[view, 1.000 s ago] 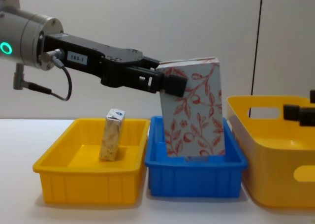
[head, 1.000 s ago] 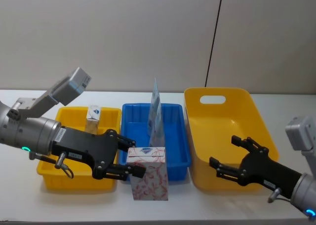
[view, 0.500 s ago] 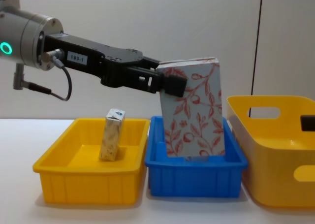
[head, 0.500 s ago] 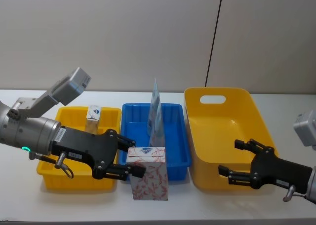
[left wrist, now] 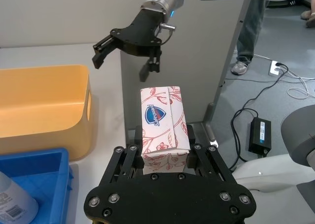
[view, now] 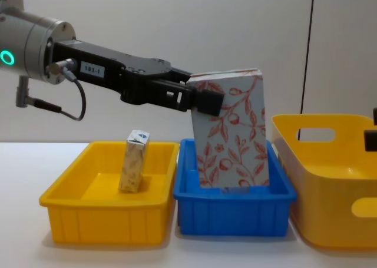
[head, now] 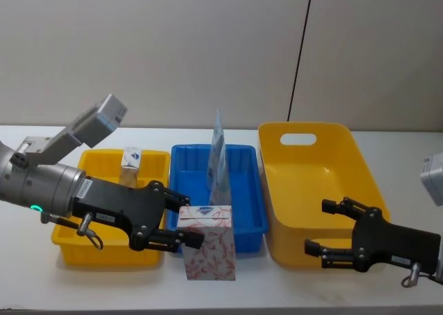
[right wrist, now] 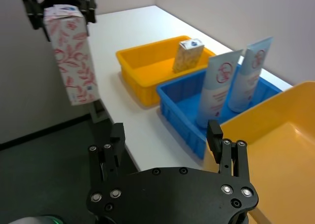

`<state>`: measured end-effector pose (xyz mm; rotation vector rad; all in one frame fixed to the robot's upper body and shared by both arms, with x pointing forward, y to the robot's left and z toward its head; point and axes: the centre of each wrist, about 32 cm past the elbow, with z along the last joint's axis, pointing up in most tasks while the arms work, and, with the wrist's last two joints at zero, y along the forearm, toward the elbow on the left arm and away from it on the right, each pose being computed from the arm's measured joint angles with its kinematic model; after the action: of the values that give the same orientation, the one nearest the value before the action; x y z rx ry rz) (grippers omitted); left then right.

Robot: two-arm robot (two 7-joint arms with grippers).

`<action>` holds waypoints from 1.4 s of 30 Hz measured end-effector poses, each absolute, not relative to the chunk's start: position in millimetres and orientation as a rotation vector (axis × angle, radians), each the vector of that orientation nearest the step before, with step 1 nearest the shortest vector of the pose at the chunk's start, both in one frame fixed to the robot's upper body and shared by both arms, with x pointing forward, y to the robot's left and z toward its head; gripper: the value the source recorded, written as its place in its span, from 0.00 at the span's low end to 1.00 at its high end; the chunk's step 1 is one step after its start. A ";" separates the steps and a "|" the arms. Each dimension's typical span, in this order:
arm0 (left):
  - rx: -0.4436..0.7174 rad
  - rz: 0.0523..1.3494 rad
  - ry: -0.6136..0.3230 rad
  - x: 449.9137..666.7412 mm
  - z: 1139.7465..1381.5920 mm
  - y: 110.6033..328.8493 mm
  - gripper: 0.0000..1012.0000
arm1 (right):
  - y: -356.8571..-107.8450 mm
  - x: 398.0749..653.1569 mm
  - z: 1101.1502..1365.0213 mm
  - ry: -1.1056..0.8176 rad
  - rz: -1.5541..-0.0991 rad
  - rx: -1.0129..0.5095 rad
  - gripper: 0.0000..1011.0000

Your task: Bimanual collaborative sorting of washing and personal care products

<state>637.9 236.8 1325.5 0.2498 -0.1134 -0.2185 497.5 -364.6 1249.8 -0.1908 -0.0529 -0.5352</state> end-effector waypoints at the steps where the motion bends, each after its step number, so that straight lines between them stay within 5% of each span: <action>1: 0.250 -0.218 -0.113 637.9 1325.5 236.8 0.41 | -364.1 496.6 1249.6 -0.055 -0.523 -0.188 0.99; 21: 0.250 -0.218 -0.113 637.9 1325.5 236.8 0.41 | -354.8 494.4 1242.9 -0.071 -0.422 -0.160 0.99; 42: 0.250 -0.218 -0.113 637.9 1325.5 236.8 0.41 | -339.3 520.3 1238.2 -0.067 -0.315 -0.116 0.99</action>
<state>637.9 236.8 1325.5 0.2498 -0.1134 -0.2184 520.3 -339.3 1238.2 -0.1160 -0.0672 -0.3152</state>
